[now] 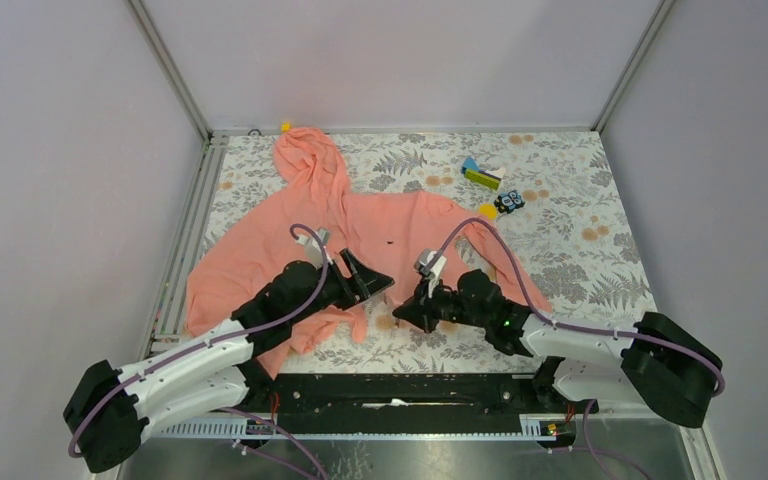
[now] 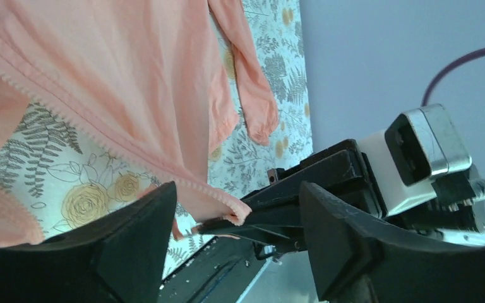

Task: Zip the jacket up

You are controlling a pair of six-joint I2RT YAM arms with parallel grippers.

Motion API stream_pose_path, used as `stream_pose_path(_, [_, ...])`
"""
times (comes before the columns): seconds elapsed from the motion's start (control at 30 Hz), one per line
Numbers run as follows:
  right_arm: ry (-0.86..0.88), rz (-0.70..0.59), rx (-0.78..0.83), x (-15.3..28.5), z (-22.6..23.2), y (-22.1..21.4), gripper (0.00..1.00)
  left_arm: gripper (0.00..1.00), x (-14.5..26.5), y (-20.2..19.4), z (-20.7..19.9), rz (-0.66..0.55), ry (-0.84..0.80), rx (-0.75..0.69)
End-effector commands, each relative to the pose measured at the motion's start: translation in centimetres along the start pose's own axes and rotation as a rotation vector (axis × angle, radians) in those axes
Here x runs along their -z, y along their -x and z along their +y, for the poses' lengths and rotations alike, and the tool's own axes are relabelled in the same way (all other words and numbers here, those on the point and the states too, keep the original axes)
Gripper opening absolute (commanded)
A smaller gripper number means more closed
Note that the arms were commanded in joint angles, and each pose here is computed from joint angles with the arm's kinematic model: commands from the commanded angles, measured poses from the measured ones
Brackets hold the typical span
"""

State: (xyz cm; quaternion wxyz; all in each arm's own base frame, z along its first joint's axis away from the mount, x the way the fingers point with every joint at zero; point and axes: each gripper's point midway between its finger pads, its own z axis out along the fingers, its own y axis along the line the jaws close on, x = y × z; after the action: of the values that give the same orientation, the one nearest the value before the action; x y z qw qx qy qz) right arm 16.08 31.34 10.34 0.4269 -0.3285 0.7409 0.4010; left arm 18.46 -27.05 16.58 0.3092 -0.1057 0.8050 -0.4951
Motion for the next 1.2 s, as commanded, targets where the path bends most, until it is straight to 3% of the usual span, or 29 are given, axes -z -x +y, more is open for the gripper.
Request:
stream_pose_path(0.0, [0.368,-0.052,-0.072,2.4,4.6,1.8,0.0,0.76,1.0,-0.5,-1.2,0.035,-0.095,-0.058])
stream_pose_path(0.3, [0.608,-0.03,-0.215,3.1,5.7,1.7,0.05,0.77,1.8,-3.4,-2.0,0.151,-0.248,-0.023])
stream_pose_path(0.57, [0.636,0.014,-0.278,2.3,5.4,0.8,0.05,0.65,0.1,-4.8,-2.3,0.219,-0.269,0.012])
stream_pose_path(0.67, [0.594,0.022,-0.302,1.8,4.8,0.4,0.07,0.48,-0.8,-5.4,-2.7,0.257,-0.262,-0.012])
stream_pose_path(0.77, [0.467,0.045,-0.343,0.9,3.1,-0.3,0.23,0.18,-1.2,-5.4,-2.8,0.256,-0.26,-0.027])
stream_pose_path(0.83, [0.254,0.108,-0.411,0.0,0.3,-1.6,0.41,0.01,-1.4,-5.0,-2.6,0.235,-0.244,-0.033])
stream_pose_path(0.9, [-0.013,0.181,-0.498,0.2,-3.0,-3.0,0.58,0.0,-1.7,-4.6,-1.9,0.213,-0.198,-0.028])
stream_pose_path(0.97, [-0.164,0.233,-0.557,1.3,-4.4,-3.5,0.69,0.0,-2.0,-4.4,-1.4,0.2,-0.171,-0.02])
stream_pose_path(1.1, [-0.239,0.284,-0.648,3.4,-3.9,-3.5,0.77,0.0,-3.0,-4.0,-0.2,0.173,-0.085,0.014])
stream_pose_path(1.13, [-0.224,0.292,-0.675,3.7,-3.3,-3.6,0.82,0.0,-3.3,-3.8,-0.1,0.164,-0.072,0.027])
stream_pose_path(1.17, [-0.221,0.299,-0.694,4.0,-2.9,-3.6,0.94,0.0,-3.6,-3.6,-0.1,0.157,-0.062,0.04])
